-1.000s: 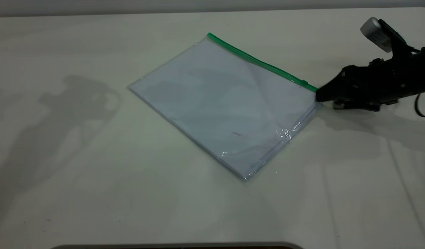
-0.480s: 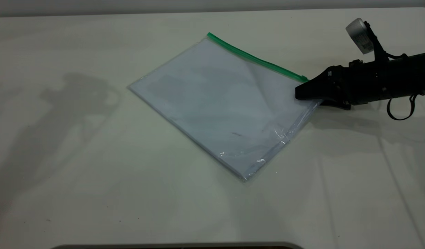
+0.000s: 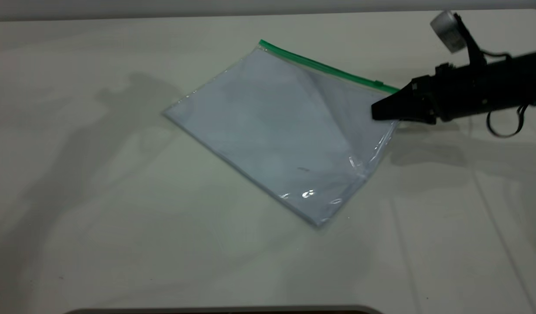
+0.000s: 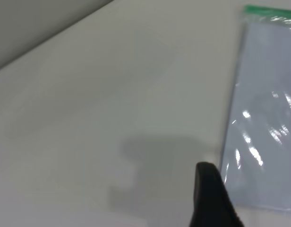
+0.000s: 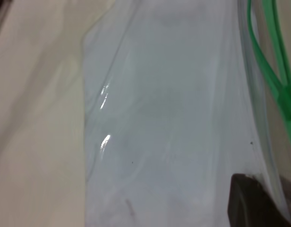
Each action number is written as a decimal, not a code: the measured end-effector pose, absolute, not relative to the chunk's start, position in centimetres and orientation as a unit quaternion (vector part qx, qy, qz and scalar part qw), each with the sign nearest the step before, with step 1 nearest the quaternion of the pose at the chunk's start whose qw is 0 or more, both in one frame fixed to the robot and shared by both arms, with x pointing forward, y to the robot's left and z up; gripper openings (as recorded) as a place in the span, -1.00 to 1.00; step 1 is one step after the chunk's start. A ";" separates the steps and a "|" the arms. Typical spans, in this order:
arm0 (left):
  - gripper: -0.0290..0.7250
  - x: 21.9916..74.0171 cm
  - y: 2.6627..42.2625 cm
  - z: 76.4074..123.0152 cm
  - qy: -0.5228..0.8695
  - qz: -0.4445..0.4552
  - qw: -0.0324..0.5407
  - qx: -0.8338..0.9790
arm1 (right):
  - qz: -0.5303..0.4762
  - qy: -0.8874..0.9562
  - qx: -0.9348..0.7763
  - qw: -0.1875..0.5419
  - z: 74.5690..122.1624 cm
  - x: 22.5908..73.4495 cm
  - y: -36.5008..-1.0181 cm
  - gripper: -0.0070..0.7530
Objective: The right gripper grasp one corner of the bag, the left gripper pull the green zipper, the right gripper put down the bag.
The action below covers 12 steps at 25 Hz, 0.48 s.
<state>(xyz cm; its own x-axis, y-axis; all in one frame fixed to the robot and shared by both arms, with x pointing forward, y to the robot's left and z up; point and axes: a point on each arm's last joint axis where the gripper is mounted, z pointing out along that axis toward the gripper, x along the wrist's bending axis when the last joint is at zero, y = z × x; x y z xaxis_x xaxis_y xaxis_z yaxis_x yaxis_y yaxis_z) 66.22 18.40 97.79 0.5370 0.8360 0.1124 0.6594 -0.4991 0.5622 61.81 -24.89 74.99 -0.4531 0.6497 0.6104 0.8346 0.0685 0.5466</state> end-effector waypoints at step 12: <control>0.40 68.1 8.3 95.5 0.194 0.073 0.216 0.954 | -0.380 -0.816 -0.435 0.016 79.5 62.8 -21.6 -0.89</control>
